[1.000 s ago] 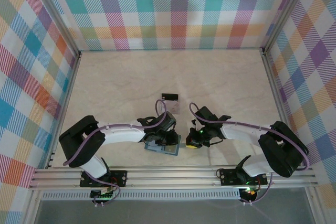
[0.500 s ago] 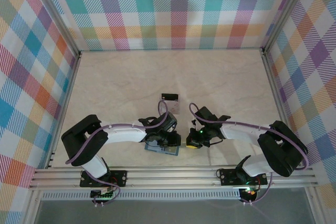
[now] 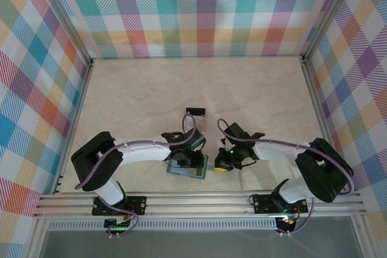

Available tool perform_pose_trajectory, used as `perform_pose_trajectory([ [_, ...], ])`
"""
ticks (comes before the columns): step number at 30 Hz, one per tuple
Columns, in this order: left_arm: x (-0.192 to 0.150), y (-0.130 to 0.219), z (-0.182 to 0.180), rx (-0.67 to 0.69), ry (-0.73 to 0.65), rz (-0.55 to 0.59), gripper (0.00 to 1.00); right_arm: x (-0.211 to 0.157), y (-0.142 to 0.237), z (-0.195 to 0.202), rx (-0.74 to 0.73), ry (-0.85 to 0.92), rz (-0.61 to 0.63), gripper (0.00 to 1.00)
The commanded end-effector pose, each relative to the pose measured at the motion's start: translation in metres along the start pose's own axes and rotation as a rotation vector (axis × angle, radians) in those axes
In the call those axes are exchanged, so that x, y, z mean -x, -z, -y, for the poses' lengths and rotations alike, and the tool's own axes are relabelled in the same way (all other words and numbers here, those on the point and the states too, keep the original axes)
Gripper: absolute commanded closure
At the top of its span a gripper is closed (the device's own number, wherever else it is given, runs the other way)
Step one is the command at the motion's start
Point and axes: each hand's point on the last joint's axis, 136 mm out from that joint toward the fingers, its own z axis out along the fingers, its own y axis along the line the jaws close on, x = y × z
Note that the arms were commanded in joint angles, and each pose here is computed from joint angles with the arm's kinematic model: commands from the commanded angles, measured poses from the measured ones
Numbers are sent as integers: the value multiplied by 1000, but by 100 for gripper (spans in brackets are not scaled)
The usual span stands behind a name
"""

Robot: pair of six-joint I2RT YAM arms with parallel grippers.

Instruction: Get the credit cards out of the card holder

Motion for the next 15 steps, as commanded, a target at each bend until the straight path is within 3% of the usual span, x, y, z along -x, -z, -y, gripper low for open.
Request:
perform_pose_trajectory([
  [1, -12, 6, -34, 222, -67, -28, 72, 0, 2, -1, -20, 12, -4, 90],
  [6, -6, 18, -38, 384, -159, -6, 66, -1, 4, 1, -33, 15, 2, 90],
  [15, 3, 32, -37, 561, -258, 41, 54, -3, 5, 4, -43, 24, -1, 89],
])
